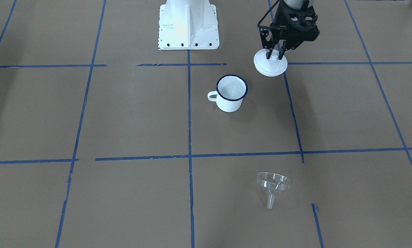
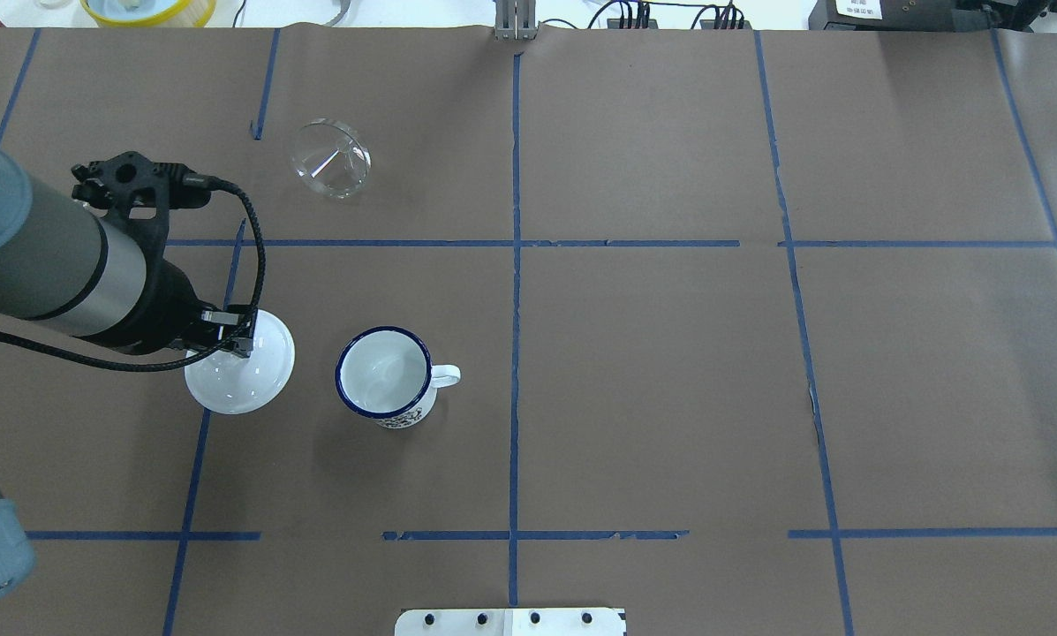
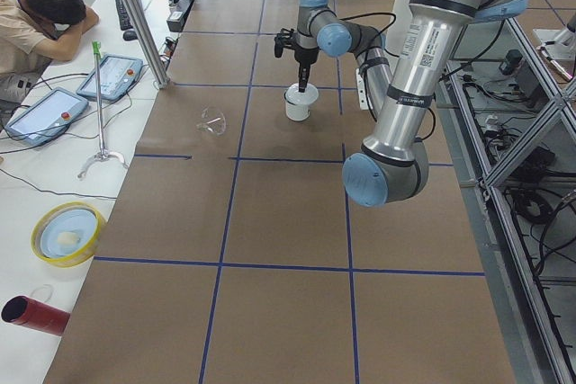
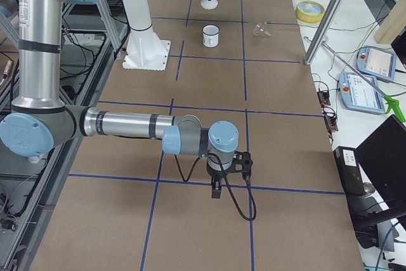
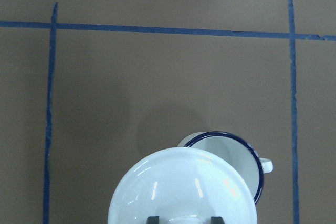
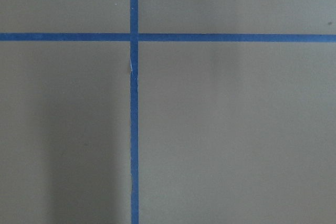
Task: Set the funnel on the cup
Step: 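Carry the lid beside the mug and lower it onto the table, then open the left gripper to release the lid on the table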
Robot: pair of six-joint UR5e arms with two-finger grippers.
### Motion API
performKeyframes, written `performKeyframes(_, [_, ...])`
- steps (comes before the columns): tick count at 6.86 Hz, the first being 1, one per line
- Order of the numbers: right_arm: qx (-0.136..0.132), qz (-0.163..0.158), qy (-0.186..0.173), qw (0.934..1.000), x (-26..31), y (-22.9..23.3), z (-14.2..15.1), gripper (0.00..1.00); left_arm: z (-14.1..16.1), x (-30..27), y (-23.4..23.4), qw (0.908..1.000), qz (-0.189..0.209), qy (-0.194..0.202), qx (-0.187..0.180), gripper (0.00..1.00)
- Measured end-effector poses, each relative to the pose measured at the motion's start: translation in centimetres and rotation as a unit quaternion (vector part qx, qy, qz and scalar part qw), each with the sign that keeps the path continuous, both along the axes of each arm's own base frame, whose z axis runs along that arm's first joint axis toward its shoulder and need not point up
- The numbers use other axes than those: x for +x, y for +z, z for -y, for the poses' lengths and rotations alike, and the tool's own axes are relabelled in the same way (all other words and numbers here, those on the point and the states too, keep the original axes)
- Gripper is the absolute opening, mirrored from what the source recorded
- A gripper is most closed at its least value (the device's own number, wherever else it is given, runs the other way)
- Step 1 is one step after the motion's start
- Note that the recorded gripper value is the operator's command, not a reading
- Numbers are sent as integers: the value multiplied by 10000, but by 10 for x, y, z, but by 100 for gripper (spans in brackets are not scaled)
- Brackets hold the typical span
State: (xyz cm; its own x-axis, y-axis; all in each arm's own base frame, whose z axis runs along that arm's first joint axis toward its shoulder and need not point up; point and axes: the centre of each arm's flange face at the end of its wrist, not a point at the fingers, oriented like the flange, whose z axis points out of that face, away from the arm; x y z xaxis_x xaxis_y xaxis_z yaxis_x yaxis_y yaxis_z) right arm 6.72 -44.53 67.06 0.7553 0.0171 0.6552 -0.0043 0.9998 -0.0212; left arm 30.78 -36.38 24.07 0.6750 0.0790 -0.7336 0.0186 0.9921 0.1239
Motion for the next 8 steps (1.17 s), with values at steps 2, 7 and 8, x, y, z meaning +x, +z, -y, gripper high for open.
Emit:
performKeyframes(2, [5,0,0,10000,0,0,0,100,15,28,80,9996,30,230,174,0])
performKeyframes(7, [6,0,0,10000,0,-1,0,100,25,83,162,9988,36,456,166,0])
performKeyframes(8, [6,0,0,10000,0,-1,0,100,24,86,163,9987,41,472,163,27])
